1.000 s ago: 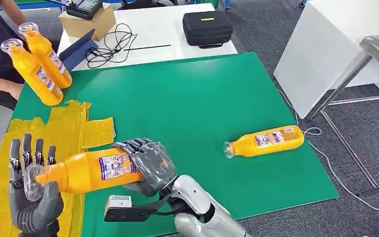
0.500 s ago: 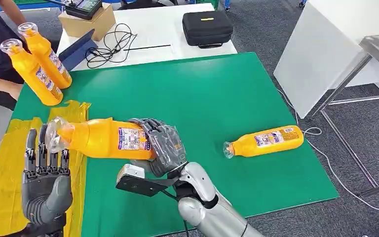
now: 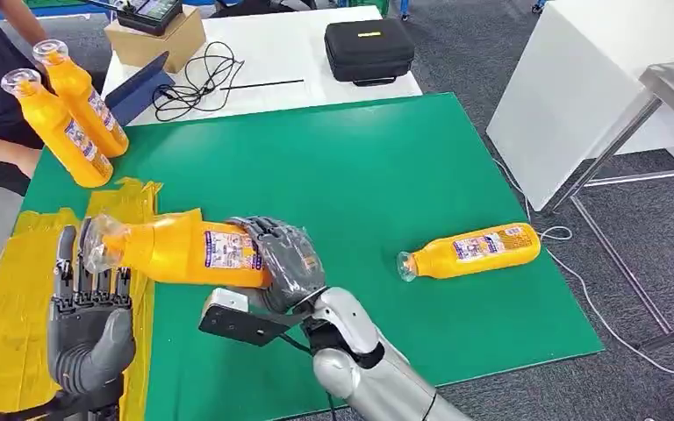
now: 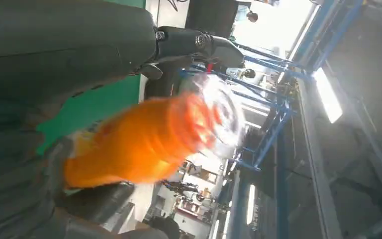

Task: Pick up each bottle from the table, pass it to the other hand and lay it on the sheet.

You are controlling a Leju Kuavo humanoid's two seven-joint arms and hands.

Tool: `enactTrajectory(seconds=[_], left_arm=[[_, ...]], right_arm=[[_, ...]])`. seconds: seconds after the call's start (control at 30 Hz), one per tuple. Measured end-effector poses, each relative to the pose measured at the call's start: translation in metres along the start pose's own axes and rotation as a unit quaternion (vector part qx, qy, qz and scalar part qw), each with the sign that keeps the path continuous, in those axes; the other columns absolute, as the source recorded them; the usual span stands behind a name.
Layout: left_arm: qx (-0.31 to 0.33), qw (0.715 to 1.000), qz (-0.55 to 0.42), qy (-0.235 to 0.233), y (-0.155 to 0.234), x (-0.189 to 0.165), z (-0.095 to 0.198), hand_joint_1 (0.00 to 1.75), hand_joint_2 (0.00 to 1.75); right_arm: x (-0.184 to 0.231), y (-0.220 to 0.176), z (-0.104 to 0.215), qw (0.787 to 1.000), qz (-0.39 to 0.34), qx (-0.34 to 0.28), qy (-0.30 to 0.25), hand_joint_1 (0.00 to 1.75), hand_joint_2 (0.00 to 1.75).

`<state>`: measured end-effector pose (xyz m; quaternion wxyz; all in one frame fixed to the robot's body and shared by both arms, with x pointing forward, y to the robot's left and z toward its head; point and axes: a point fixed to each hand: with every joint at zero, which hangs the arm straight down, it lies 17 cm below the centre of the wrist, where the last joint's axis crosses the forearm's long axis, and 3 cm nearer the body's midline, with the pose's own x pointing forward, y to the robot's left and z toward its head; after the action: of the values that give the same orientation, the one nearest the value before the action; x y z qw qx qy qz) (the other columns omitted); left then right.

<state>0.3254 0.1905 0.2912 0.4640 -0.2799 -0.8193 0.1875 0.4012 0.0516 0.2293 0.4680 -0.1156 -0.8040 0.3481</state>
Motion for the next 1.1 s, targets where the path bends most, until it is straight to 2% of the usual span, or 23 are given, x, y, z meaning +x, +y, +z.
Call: enactTrajectory(seconds=[0.5, 0.83, 0.9, 1.1], left_arm=[[0.012, 1.0, -0.006, -0.005, 0.005, 0.003, -0.002, 0.0, 1.75], [0.04, 0.999, -0.003, -0.013, 0.017, 0.008, -0.004, 0.0, 1.75], [0.057, 0.998, 0.001, -0.009, 0.026, 0.009, -0.003, 0.0, 1.75], [0.069, 0.998, 0.006, -0.001, 0.032, 0.005, -0.001, 0.0, 1.75]], right_arm=[[0.023, 0.017, 0.002, 0.999, 0.004, 0.028, -0.022, 1.75, 1.75], [0.04, 0.015, 0.0, 0.999, -0.006, 0.025, -0.038, 1.75, 1.75], [0.053, 0.009, 0.001, 0.998, -0.014, 0.018, -0.054, 1.75, 1.75], [0.057, 0.004, 0.0, 0.998, -0.021, 0.012, -0.057, 1.75, 1.75]])
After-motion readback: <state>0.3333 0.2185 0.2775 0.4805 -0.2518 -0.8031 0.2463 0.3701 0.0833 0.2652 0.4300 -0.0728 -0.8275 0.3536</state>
